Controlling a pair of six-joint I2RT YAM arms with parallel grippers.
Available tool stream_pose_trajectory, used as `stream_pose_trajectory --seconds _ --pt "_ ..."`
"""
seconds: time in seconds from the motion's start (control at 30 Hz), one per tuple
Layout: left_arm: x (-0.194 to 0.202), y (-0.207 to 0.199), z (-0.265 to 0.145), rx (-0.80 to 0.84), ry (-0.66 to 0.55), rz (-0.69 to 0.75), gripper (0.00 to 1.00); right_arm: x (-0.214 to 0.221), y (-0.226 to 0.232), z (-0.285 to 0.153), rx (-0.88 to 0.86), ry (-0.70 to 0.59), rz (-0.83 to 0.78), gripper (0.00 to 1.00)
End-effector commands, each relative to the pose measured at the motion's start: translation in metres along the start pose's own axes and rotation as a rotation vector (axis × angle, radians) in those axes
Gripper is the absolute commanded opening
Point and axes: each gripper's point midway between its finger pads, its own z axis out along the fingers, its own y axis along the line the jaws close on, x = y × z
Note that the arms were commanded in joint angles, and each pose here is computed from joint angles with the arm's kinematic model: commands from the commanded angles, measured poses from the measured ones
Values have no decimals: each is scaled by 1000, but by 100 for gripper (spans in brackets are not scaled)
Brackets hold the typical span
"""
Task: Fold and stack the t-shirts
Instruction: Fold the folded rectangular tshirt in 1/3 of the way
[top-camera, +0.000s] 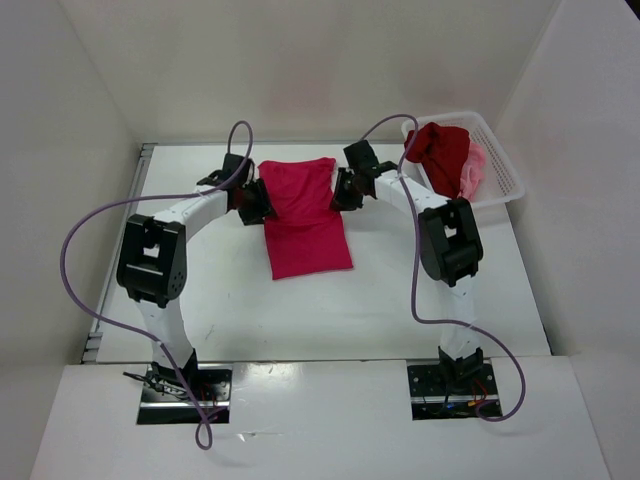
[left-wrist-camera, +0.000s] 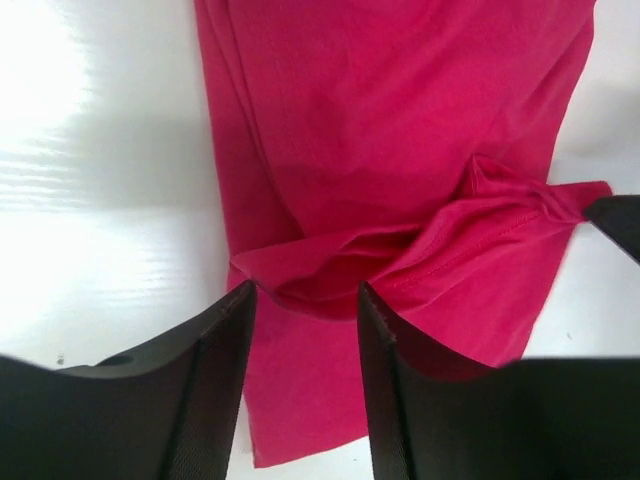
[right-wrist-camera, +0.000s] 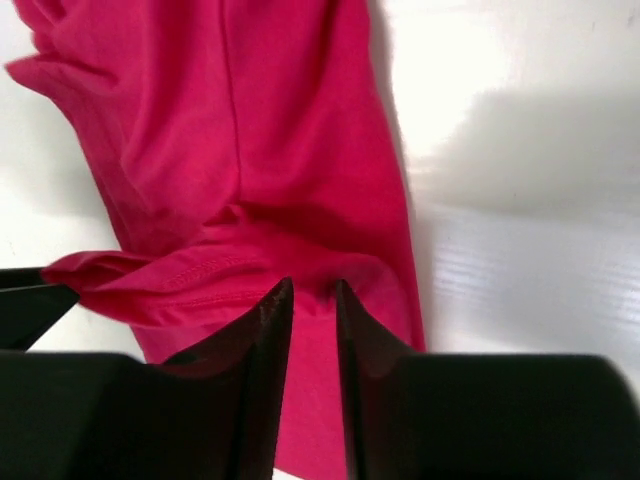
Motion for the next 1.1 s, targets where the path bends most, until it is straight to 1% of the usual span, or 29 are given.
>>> stream_pose_trajectory --seconds 0.0,0.03,0.07,0.13,0.17,0.23,0.27,0.3,0.33,0.37,0.43,0.47,0.5,0.53,0.57,0.6,0.63,0.7,0.73,0.8,0.87,0.93,0.97,1.0,1.07 --pt "-42 -13 -19 34 -131 30 54 -40 21 -14 -59 -99 -34 31" --pt "-50 -15 -27 46 -160 29 54 -41 20 -19 -51 -104 -34 32" --pt "-57 -26 -46 81 -195 30 54 -49 27 -33 -61 -138 -38 33" --pt "-51 -39 -60 149 -188 23 49 -52 31 -49 -79 -166 -52 33" --pt "-41 -37 -65 160 -172 14 47 -46 33 -61 -98 -169 -55 33" --pt "-20 -48 -66 209 -131 7 42 -38 39 -67 -148 -154 -42 21" --pt "-3 -60 -69 243 -110 20 37 -20 41 -60 -174 -104 -49 7" --pt "23 -55 -59 236 -52 -9 34 -10 45 -59 -189 -76 -57 1" --pt "36 -59 -55 253 -27 -13 32 3 57 -57 -219 -51 -80 0" --pt "55 -69 -54 274 7 -2 31 16 63 -51 -246 -18 -92 0" --pt "83 -68 -47 286 51 -40 29 32 68 -38 -247 14 -109 0" --pt "93 -69 -48 285 68 -43 29 33 76 -35 -266 18 -119 0" --pt "100 -69 -46 280 84 -48 29 41 74 -24 -277 57 -125 0" --pt "106 -70 -48 284 91 -39 29 40 73 -18 -274 59 -133 0" --pt "113 -64 -44 273 103 -43 29 31 80 -17 -282 49 -136 0" --pt "118 -62 -44 272 118 -54 31 29 81 -12 -279 51 -150 0" --pt "118 -62 -44 272 118 -54 32 32 78 3 -275 72 -146 0" --pt "132 -48 -33 235 156 -57 34 25 88 8 -303 72 -161 0" --pt "135 -44 -28 221 171 -62 35 33 82 23 -290 106 -154 0" --pt "142 -37 -24 203 190 -67 35 26 87 32 -298 96 -148 0" --pt "154 -23 -17 164 213 -77 37 25 86 51 -289 109 -135 0" --pt "162 -12 -17 124 233 -77 39 16 80 59 -291 101 -97 0" --pt "161 -11 -19 117 223 -67 39 12 83 60 -297 94 -90 0" --pt "168 -4 -20 96 246 -60 39 14 83 65 -300 106 -79 0" --pt "164 -3 -27 86 224 -48 42 3 84 63 -307 88 -76 0"
